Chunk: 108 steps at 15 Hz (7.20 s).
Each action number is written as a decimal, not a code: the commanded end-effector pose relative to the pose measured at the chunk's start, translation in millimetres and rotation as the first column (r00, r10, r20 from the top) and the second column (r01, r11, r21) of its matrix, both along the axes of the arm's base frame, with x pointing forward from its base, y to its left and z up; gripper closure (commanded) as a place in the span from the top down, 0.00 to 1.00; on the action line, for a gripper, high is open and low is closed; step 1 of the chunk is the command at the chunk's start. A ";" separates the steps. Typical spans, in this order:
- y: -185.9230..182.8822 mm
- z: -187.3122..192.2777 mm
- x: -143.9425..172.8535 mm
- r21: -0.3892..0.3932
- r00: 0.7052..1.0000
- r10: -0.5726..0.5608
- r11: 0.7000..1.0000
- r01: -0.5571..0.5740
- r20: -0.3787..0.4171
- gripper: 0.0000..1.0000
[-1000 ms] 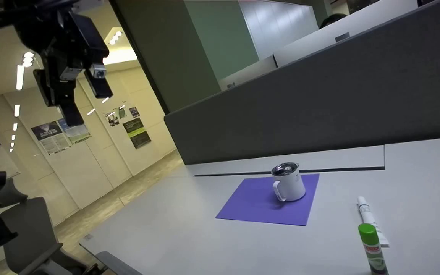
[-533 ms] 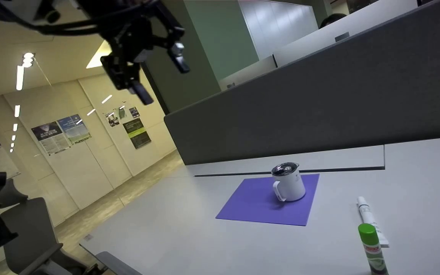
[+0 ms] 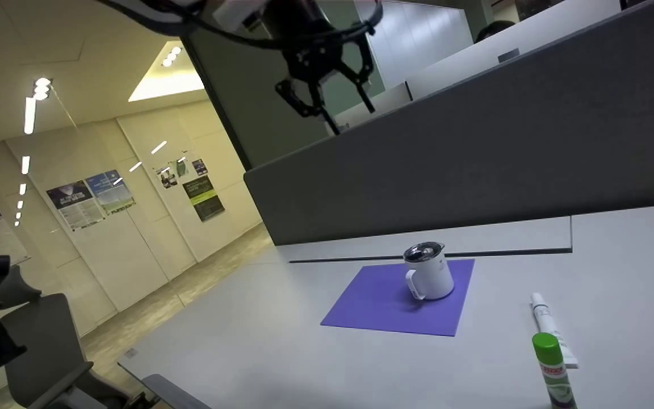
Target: Remove the silver lid from the top of the white mug
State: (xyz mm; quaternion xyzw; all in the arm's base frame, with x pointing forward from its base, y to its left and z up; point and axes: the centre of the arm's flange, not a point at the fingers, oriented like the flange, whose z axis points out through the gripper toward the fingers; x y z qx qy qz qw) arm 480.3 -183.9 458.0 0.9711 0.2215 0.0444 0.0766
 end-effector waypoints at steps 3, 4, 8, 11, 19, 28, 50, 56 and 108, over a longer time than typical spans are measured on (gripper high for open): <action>7.1 -17.1 128.3 0.002 0.995 0.081 0.997 -0.081 -0.061 0.13; 14.9 -23.9 140.3 -0.010 0.993 0.087 0.996 -0.088 -0.077 0.07; 48.6 -50.3 165.7 -0.003 0.975 0.109 0.994 -0.112 -0.193 0.00; 54.3 -64.4 149.8 0.009 0.974 0.138 0.990 -0.139 -0.180 0.00; 49.9 -63.3 151.8 0.007 0.974 0.130 0.991 -0.131 -0.184 0.00; 40.6 -121.3 166.2 0.091 0.986 0.108 0.991 -0.097 -0.129 0.00; 54.5 -278.3 184.3 0.156 0.974 0.196 0.972 -0.177 -0.111 0.00; 50.9 -298.6 193.1 0.152 0.978 0.187 0.973 -0.172 -0.094 0.00; -1.2 -138.8 190.7 0.116 0.988 0.096 0.990 -0.082 -0.120 0.95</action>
